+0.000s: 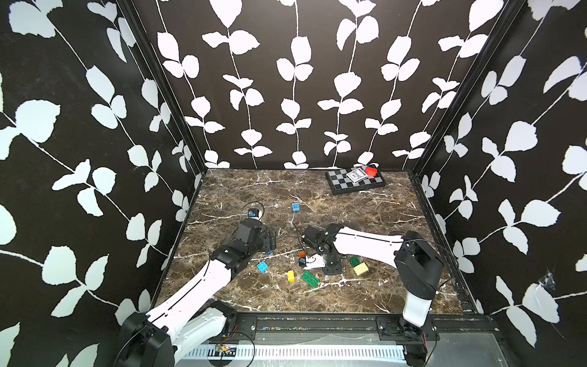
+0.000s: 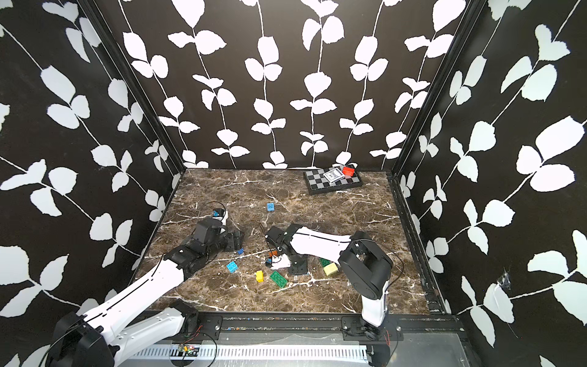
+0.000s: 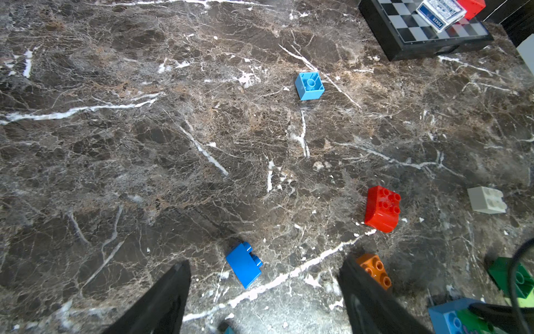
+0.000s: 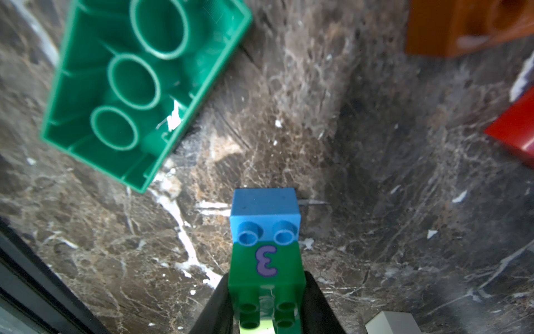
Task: Assemble the number 1 with lego
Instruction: Assemble the lego brick with the lego brick, then pick up the lego brick from the center of the board, then assemble the lego brick with the lego brick.
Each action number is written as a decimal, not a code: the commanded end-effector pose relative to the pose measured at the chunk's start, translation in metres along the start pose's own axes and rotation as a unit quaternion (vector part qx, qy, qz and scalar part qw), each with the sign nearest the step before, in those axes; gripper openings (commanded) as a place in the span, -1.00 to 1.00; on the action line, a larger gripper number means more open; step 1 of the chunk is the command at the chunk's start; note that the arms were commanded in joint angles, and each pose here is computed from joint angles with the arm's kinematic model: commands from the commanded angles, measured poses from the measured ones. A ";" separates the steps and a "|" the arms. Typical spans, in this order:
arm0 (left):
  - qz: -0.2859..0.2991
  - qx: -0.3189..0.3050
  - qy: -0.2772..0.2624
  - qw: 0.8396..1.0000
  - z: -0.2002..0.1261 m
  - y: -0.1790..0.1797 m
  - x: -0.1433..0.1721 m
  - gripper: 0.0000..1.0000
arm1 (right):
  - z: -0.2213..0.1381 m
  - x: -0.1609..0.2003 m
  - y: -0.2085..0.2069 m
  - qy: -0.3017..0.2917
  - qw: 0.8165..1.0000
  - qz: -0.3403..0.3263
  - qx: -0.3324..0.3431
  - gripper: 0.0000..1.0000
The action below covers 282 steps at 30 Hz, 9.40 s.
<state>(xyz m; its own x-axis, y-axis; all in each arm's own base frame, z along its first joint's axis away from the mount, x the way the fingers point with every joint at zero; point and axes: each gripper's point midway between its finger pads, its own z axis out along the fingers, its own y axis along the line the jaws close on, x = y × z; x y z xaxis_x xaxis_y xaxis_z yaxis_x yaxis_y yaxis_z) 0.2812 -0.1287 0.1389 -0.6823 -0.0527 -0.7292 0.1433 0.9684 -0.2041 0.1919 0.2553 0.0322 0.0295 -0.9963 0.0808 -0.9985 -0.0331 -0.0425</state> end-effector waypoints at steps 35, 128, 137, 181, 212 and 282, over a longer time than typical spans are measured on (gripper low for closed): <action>0.016 0.002 0.249 0.968 0.035 -0.094 0.056 0.60 | -0.072 0.136 -0.067 -0.193 0.673 0.713 0.040 0.22; 0.427 0.305 0.142 0.839 0.014 -0.208 0.060 -1.00 | -0.079 0.171 -0.067 -0.206 0.661 0.720 0.044 0.21; 0.635 0.379 0.204 0.641 -0.006 -0.216 0.102 -1.00 | -0.085 0.194 -0.060 -0.217 0.627 0.745 0.072 0.20; 0.621 0.260 0.298 0.677 0.031 -0.254 0.131 -0.94 | -0.085 0.209 -0.047 -0.213 0.612 0.758 0.070 0.20; 0.644 0.240 0.334 0.645 0.038 -0.231 0.156 -1.00 | -0.080 0.209 -0.044 -0.212 0.613 0.759 0.062 0.20; 0.147 0.133 0.022 0.980 0.011 -0.148 0.046 0.18 | -0.064 0.028 -0.025 -0.194 0.775 0.597 -0.066 0.17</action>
<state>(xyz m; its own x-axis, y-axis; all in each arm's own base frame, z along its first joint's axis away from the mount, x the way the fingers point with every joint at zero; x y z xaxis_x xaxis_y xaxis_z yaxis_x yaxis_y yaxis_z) 0.2334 -0.2866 0.1224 -0.6138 0.2823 -0.7372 0.5553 0.8182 -0.1490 0.2050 0.2185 0.0885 -0.9439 -0.2574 -0.2070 -0.3023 0.9258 0.2269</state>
